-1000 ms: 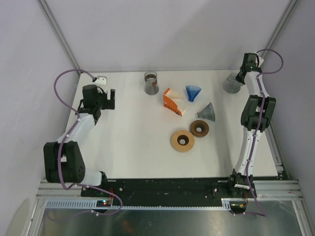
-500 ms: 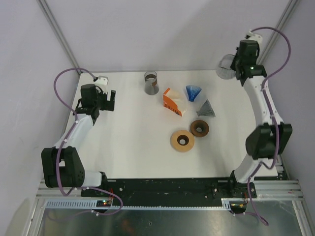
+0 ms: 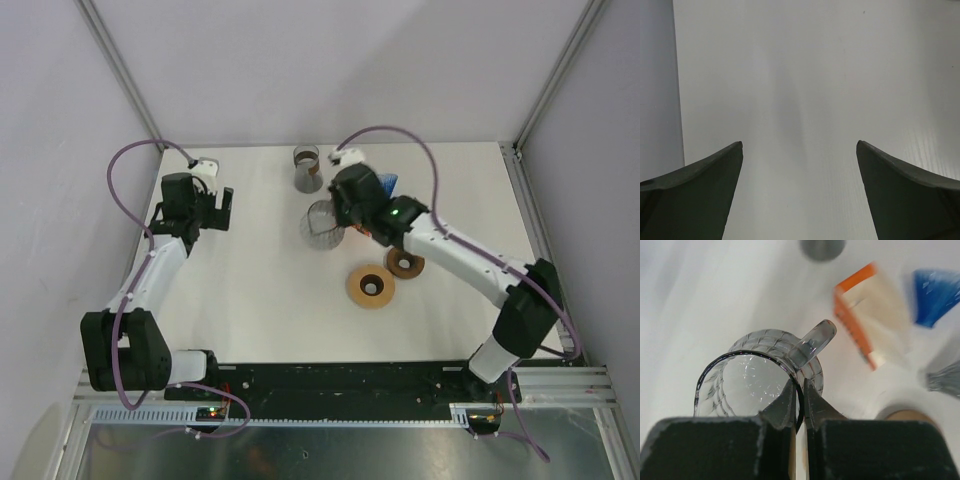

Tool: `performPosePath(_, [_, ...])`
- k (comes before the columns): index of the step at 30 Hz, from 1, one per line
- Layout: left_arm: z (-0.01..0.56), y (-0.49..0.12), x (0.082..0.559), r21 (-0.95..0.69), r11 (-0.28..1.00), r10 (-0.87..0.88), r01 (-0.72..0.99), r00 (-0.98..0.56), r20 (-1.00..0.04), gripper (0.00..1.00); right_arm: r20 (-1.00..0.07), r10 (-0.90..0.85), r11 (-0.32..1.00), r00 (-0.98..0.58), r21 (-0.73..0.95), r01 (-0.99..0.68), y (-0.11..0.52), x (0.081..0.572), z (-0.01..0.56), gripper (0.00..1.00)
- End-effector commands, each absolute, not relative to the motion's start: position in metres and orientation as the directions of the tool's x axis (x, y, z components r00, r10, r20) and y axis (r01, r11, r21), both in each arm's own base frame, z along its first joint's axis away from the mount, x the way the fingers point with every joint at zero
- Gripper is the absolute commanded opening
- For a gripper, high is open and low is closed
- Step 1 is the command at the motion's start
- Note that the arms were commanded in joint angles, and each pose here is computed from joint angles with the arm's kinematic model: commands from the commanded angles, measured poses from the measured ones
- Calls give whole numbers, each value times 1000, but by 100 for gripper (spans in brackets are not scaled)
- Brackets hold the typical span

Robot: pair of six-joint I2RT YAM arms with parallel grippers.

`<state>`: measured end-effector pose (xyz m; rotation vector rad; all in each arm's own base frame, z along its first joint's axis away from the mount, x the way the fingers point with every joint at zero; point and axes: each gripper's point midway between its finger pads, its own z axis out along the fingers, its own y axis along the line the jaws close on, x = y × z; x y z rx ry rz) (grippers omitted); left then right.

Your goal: Place the coffee filter in the dripper

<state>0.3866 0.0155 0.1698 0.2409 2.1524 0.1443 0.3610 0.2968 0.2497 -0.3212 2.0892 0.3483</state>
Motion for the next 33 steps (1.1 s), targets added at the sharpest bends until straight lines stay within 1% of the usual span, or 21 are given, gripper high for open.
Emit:
performPosePath(1, [198,19,388,233,967,251,99,-492,-834,100,-850,-53,902,-524,185,-391,340,340,236,0])
performPosePath(5, [197,19,387,234,967,251,97,-493,-833,100,-803,-72,898,-592,205,-388,361,327,194,0])
performPosePath(12, [195,20,387,237,967,253,96,-499,-829,100,-766,-104,927,-635,157,-341,376,314,143,0])
performPosePath(20, [192,20,387,239,966,255,98,-506,-824,100,-737,-148,932,-659,119,-342,383,306,110,0])
performPosePath(26, [189,20,387,237,966,256,103,-512,-820,100,-711,-163,925,-684,132,-357,391,299,96,1])
performPosePath(31, [188,18,387,234,966,259,113,-510,-821,100,-707,-166,910,-687,158,-383,397,295,100,27])
performPosePath(33, [188,17,386,231,966,259,118,-510,-820,100,-716,-161,902,-679,173,-397,400,295,110,35])
